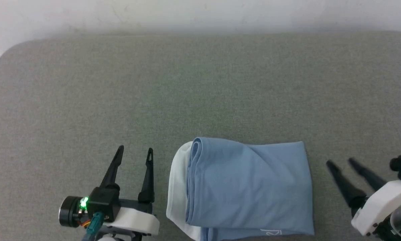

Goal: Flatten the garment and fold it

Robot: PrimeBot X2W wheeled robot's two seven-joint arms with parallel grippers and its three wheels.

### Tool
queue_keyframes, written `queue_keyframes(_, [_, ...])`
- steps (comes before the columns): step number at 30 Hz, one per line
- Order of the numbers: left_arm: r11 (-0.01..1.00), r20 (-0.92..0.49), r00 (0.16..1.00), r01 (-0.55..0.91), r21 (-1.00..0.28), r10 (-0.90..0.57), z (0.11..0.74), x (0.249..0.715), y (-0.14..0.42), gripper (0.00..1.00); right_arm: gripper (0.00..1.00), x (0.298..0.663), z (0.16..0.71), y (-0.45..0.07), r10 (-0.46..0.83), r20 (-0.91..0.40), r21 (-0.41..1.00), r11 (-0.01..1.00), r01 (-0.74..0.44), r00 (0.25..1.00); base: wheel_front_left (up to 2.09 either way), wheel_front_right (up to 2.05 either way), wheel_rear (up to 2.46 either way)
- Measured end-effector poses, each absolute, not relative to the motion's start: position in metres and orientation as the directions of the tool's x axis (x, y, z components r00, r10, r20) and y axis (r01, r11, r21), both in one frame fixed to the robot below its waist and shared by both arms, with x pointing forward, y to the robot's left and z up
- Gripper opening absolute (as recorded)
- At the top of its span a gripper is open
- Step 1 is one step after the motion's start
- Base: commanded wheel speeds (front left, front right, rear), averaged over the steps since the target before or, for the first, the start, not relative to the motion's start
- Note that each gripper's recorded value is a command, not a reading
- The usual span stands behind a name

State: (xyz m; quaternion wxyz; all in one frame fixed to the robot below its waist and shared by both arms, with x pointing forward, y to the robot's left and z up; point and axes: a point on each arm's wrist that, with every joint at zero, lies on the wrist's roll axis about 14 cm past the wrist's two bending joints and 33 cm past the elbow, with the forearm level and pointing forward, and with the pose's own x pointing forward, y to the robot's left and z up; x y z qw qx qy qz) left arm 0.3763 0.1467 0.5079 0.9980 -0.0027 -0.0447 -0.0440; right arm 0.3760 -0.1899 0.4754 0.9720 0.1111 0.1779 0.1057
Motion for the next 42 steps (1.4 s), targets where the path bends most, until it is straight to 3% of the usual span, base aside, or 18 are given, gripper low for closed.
queue_keyframes(4, [0.996,0.071,0.993,0.090,-0.001,-0.090,0.501,0.381,0.146,1.00,1.00,0.362,0.443,-0.176,0.376,-0.514,0.392,0.903,-0.179,0.771,0.00,0.00,0.00])
queue_keyframes(9, [0.996,0.055,0.995,0.085,0.007,-0.086,0.496,0.386,0.147,1.00,1.00,0.354,0.413,-0.164,0.456,-0.621,0.494,0.859,-0.133,0.638,0.00,0.00,0.00])
queue_keyframes(17, [0.999,0.036,0.999,0.006,-0.052,-0.004,0.491,0.384,0.168,1.00,1.00,0.359,0.376,-0.141,0.513,-0.694,0.530,0.839,-0.124,0.505,0.00,0.00,0.00])
queue_keyframes(25, [0.999,0.039,0.998,-0.044,-0.029,0.045,0.493,0.379,0.184,1.00,0.98,0.365,0.366,-0.104,0.581,-0.684,0.555,0.807,-0.203,0.441,0.00,0.00,0.00])
queue_keyframes(26, [0.999,0.042,0.998,-0.046,-0.028,0.047,0.494,0.378,0.185,1.00,0.19,0.364,0.365,-0.102,0.584,-0.685,0.551,0.806,-0.215,0.435,0.00,0.00,0.00])
queue_keyframes(27, [0.998,0.045,0.998,-0.048,-0.028,0.049,0.495,0.378,0.185,1.00,0.00,0.364,0.365,-0.099,0.585,-0.687,0.542,0.808,-0.231,0.431,0.00,0.00,0.00])
queue_keyframes(35, [0.999,0.076,0.997,-0.008,-0.048,0.012,0.505,0.376,0.171,1.00,0.00,0.373,0.375,-0.102,0.546,-0.669,0.417,0.837,-0.354,0.504,0.00,0.00,0.00])
queue_keyframes(42, [0.995,0.094,0.993,0.081,-0.062,-0.075,0.509,0.386,0.141,1.00,0.00,0.412,0.418,-0.162,0.376,-0.658,0.007,0.869,-0.495,0.652,0.00,0.00,0.00])
